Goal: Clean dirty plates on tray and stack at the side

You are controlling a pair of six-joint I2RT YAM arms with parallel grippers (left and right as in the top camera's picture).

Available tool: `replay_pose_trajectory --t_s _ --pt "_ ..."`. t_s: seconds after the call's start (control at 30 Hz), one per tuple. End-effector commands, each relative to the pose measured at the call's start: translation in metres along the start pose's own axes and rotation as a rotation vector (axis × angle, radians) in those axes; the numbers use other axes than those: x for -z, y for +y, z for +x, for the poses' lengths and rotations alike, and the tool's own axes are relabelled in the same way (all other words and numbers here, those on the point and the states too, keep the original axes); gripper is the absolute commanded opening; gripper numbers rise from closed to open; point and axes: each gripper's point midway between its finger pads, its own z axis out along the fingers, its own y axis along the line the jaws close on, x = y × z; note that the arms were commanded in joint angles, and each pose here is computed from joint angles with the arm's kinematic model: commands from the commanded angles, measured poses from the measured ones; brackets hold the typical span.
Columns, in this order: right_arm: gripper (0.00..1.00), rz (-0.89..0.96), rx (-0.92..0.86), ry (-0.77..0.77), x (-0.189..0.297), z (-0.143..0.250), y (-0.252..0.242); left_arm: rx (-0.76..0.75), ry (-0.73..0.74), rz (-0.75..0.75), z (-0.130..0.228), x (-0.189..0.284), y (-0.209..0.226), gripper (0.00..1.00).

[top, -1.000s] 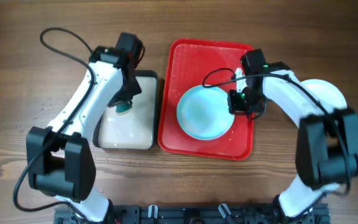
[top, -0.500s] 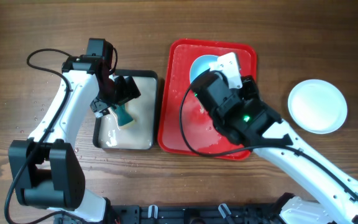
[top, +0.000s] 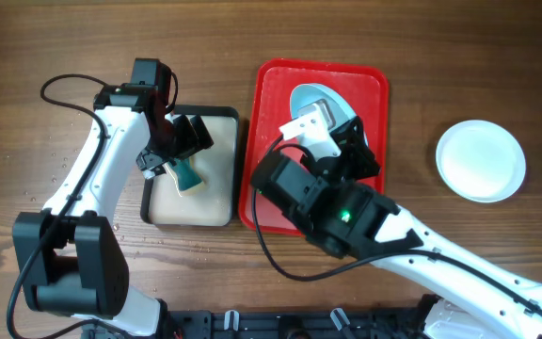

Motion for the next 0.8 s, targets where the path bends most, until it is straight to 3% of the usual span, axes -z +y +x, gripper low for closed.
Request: replay_pose_trajectory --t_s 0.0,0.77 --pt "0.04 0.067 0.022 -0.022 0.0046 -0.0051 -0.0086 -0.006 -0.011 0.023 -0.0001 0.0065 -0.0024 1.00" --pt "0.04 0.034 -0.040 -0.033 0.0033 -0.0112 -0.0032 -0.006 -0.010 0.023 0.0000 0.0065 -0.0024 1.00"
